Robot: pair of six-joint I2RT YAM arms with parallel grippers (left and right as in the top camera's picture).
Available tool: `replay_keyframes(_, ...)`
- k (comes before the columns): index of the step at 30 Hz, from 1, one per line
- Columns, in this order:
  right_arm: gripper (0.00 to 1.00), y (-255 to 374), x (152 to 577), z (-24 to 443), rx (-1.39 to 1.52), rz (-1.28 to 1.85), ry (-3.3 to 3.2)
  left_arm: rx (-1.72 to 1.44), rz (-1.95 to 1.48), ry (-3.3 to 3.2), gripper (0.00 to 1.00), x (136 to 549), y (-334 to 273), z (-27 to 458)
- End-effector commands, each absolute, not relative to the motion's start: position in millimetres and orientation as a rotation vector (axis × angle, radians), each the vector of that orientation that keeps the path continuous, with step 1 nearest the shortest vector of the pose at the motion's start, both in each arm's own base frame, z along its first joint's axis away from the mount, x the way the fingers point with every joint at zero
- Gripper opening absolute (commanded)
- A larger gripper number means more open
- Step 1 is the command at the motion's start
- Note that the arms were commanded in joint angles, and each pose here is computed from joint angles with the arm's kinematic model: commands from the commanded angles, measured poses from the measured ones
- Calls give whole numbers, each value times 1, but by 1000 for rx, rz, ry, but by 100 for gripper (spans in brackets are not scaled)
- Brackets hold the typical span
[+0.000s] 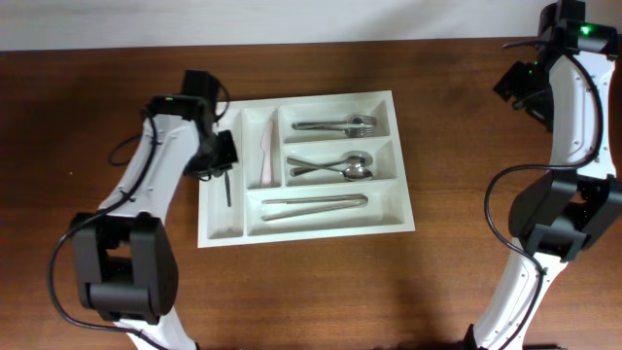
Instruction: Pack container
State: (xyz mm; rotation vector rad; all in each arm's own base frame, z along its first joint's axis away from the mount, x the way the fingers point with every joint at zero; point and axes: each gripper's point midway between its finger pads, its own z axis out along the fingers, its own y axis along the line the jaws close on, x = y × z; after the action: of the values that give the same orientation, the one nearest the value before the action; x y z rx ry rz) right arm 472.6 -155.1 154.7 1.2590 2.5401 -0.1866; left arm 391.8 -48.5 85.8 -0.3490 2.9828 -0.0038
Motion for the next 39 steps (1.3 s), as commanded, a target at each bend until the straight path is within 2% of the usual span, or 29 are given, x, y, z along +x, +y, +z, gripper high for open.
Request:
replay_keyframes(1, 99, -153, 472, 166, 1248, -181, 2520, -383, 70, 2948, 2, 398, -42, 89)
replay_keyframes(3, 99, -153, 472, 166, 1248, -181, 2521, -383, 71, 2950, 6, 398, -42, 89)
replay_keyframes(6, 99, -153, 472, 166, 1248, -181, 2521, -384, 71, 2950, 29, 398, -42, 89)
replay_keyframes(8, 99, -153, 472, 166, 1248, -181, 2520, -383, 71, 2949, 38, 398, -42, 89)
replay_keyframes(20, 99, -153, 471, 166, 1249, -181, 2520, -406, 152, 2921, 69, 401, -27, 93)
replay_keyframes(26, 99, -153, 471, 166, 1249, -181, 2520, -594, 194, 2872, 77, 404, 28, 117)
replay_keyframes(29, 99, -153, 471, 166, 1248, -181, 2520, -735, 206, 2832, 87, 400, 68, 130)
replay_keyframes(31, 99, -153, 471, 166, 1248, -181, 2520, -821, 216, 2814, 98, 395, 92, 133)
replay_keyframes(39, 99, -153, 472, 166, 1248, -181, 2521, -958, 135, 2808, 99, 379, 131, 130)
